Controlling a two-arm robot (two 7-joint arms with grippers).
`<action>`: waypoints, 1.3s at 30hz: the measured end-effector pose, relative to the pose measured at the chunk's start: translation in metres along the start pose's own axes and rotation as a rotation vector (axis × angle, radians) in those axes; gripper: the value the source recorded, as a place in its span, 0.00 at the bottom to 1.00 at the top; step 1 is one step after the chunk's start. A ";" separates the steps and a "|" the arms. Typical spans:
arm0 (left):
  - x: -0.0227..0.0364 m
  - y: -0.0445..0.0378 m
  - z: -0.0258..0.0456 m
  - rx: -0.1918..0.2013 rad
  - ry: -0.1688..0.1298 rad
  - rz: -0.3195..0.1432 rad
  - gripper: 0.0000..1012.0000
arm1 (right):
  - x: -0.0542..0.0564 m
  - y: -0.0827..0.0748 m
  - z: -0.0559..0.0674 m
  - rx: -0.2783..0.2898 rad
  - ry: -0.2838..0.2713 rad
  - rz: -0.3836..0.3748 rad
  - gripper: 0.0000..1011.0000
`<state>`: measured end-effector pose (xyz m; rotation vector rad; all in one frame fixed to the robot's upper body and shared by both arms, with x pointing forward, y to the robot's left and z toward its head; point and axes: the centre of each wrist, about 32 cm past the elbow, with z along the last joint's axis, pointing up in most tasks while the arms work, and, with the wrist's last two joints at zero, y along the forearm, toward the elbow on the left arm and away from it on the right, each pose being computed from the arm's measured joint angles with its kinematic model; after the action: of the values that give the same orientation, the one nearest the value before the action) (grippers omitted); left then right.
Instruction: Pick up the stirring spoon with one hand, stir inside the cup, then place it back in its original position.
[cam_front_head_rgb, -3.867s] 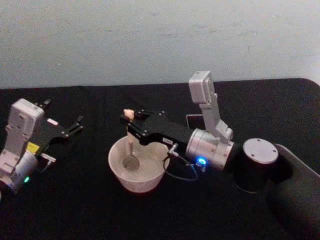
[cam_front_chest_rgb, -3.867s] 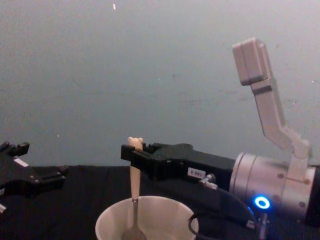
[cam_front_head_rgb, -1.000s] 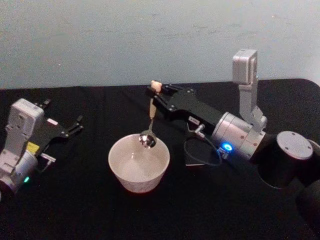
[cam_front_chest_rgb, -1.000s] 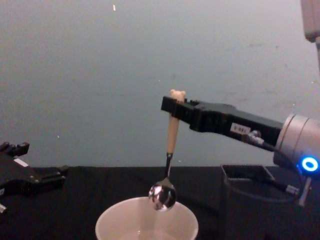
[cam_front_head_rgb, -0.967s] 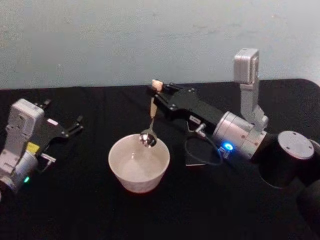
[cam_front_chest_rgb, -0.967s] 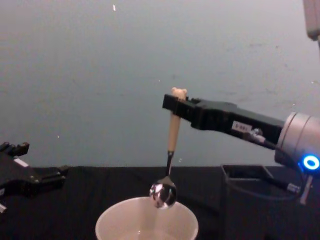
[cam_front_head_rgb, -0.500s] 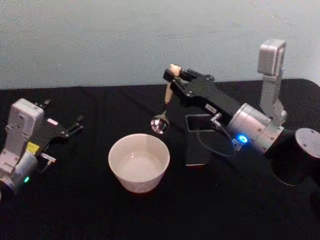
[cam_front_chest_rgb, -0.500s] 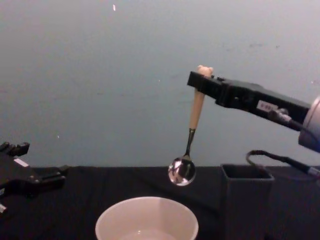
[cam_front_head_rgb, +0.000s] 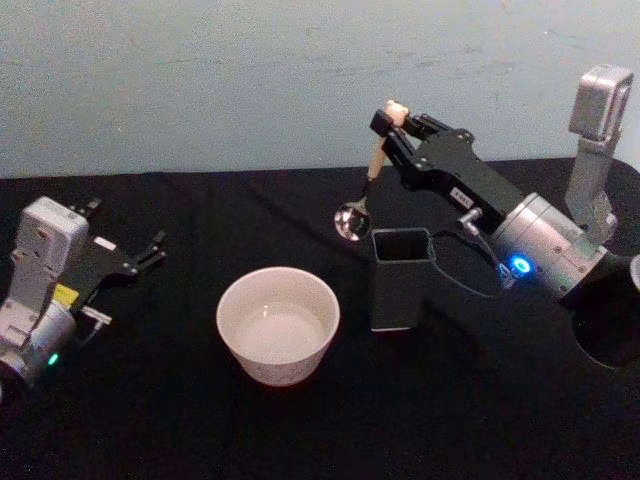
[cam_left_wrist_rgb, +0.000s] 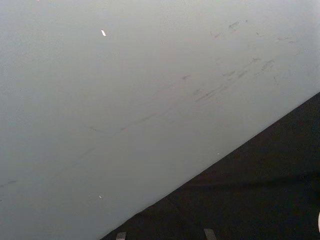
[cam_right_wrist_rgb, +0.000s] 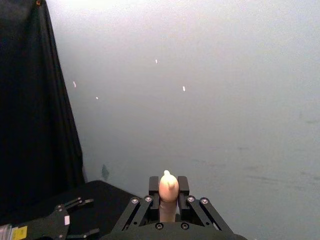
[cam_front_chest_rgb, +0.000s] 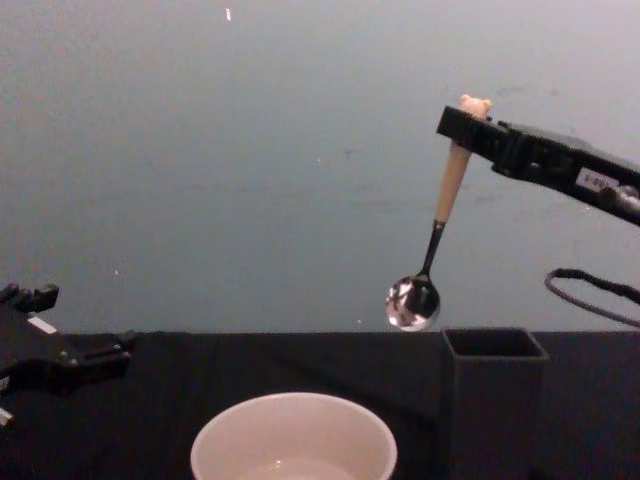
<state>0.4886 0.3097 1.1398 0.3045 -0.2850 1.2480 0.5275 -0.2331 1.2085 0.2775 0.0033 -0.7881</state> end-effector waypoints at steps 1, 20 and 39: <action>0.0000 0.0000 0.0000 0.000 0.000 0.000 0.99 | 0.000 -0.001 0.001 0.005 -0.003 -0.005 0.21; 0.0000 0.0000 0.0000 0.000 0.000 0.000 0.99 | 0.005 -0.023 0.008 0.013 -0.028 -0.062 0.21; 0.0000 0.0000 0.0000 0.000 0.000 0.000 0.99 | 0.004 -0.035 0.003 -0.026 -0.021 -0.085 0.21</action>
<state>0.4886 0.3097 1.1398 0.3044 -0.2851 1.2480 0.5055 -0.2600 1.2020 0.2458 0.0059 -0.8748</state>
